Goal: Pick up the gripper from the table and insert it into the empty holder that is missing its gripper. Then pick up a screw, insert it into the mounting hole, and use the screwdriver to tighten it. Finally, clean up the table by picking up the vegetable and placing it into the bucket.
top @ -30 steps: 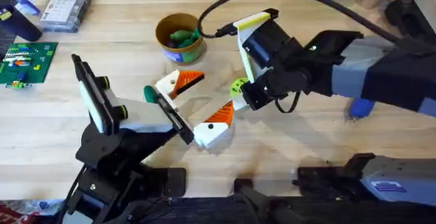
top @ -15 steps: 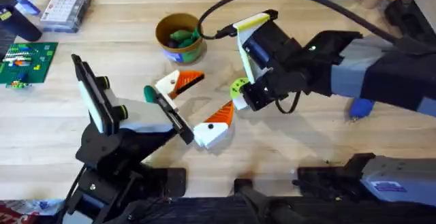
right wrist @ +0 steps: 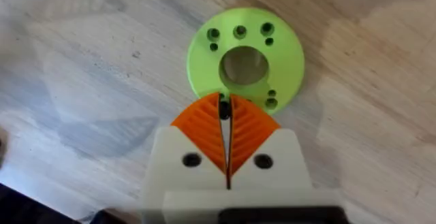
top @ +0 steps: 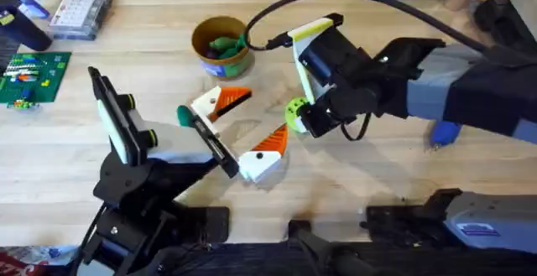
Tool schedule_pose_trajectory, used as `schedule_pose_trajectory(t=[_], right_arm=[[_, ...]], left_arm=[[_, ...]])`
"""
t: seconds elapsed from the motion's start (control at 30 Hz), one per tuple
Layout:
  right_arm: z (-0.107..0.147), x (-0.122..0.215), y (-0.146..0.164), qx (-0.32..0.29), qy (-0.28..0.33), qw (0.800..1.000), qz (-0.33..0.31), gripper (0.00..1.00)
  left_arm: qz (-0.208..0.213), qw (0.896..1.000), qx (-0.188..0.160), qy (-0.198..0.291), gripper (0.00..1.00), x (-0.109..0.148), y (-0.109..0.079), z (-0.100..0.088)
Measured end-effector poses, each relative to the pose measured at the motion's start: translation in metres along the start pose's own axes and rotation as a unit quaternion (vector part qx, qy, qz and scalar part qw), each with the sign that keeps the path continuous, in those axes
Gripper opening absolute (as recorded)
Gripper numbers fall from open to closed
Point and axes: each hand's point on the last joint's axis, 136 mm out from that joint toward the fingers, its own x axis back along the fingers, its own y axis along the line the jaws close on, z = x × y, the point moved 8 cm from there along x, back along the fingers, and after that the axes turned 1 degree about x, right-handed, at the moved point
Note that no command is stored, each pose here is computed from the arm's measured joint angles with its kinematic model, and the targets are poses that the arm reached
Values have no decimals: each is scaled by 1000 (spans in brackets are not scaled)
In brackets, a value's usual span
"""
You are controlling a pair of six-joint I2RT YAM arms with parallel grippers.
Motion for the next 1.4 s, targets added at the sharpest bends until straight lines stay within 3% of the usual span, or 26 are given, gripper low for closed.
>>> schedule_pose_trajectory(t=[0.63, 0.73, 0.83, 0.9, 0.97, 1.0, 1.23, 1.4], right_arm=[[0, 1, 0, 13, 1, 1000, 0, 4], [-1, 1, 0, 16, 2, 1000, -1, 169], [-2, 1, 2, 21, 1, 1000, -3, 446], [-2, 1, 2, 24, 1, 1000, -5, 726], [-3, 2, 3, 27, -1, 1000, -7, 933], [-4, 3, 3, 27, -2, 1000, -7, 977], [-6, 16, -7, 8, 3, 1000, 0, 995], [-19, 66, -14, -10, -70, 997, -5, 996]], left_arm=[[0, 1000, 0, 0, 992, 0, 0, 0], [0, 1000, 0, 0, 992, 0, 0, 0], [0, 1000, 0, 0, 992, 0, 0, 0], [0, 1000, 0, 0, 992, 0, 0, 0], [0, 1000, 0, 0, 992, 0, 0, 0], [0, 1000, 0, 0, 992, 0, 0, 0], [0, 1000, 0, 0, 992, 0, 0, 0], [0, 1000, 0, 0, 992, 0, 0, 0]])
